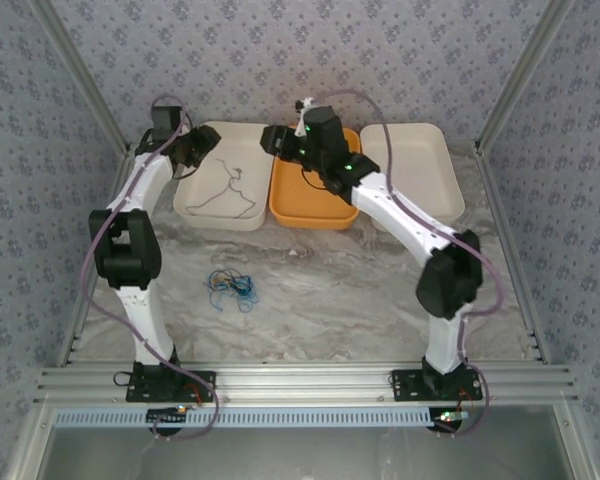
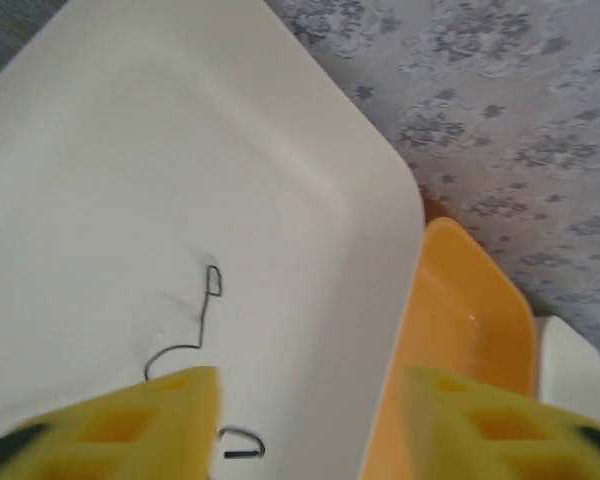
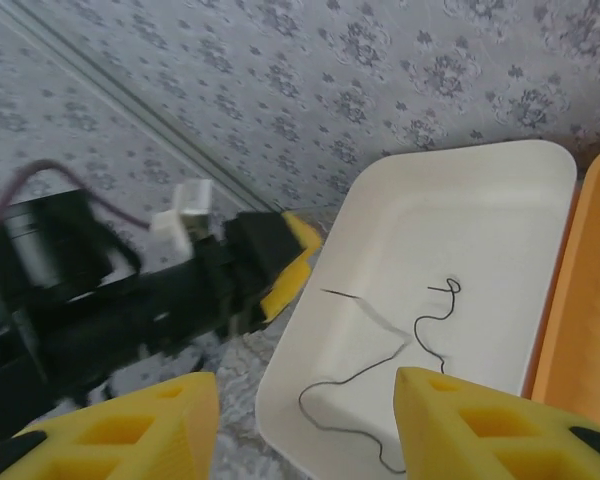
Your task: Untangle the cables
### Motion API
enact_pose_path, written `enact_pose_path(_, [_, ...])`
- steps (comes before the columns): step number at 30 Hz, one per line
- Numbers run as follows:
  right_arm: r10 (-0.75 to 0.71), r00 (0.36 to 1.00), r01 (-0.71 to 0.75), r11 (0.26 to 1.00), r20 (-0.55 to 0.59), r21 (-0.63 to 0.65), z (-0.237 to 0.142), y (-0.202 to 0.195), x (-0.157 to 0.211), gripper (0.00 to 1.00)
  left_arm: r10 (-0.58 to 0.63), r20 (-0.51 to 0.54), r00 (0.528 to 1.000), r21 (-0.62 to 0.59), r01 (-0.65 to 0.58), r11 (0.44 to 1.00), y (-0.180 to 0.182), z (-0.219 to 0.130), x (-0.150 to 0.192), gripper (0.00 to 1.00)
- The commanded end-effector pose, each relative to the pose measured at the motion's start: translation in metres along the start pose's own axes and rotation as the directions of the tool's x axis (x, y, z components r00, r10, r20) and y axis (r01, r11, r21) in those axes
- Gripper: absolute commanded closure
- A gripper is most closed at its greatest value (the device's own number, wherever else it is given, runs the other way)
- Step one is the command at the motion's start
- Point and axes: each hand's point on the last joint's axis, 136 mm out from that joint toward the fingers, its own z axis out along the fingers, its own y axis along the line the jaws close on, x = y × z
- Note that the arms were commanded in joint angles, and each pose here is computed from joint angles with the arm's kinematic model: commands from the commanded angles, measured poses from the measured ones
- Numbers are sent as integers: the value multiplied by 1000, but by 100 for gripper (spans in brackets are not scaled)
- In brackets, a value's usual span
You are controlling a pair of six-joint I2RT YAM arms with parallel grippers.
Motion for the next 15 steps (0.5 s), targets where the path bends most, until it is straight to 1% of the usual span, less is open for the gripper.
enact_pose_path(1, [-25,999,27,998,-40,54,-19,-20,33,48,78,60,995,-64,-74,995,-8,-28,-22,7])
enact_pose_path(3, [-26,998,30,997,-55,71,-42,-24,47,48,105,84,991,-70,-99,993,-18,-44,-24,6])
enact_pose_path(5, [-33,997,39,995,-63,90,-61,-28,61,48,120,117,986,-111,-107,988,-21,-64,-25,6])
enact_pose_path(9, [-54,995,67,983,-81,169,-94,-44,93,49,134,171,976,-111,-116,987,-29,-111,-6,13])
enact_pose_path(11, [-68,990,94,973,-126,212,-103,-55,119,51,120,161,980,-117,-101,988,-22,-132,16,19])
enact_pose_path(13, [-95,976,144,957,-193,253,-110,-60,149,51,92,130,987,-138,-74,988,-7,-155,47,28])
enact_pose_path(15, [-128,960,196,943,-249,268,-114,-61,177,52,76,91,993,-190,-57,980,14,-174,82,38])
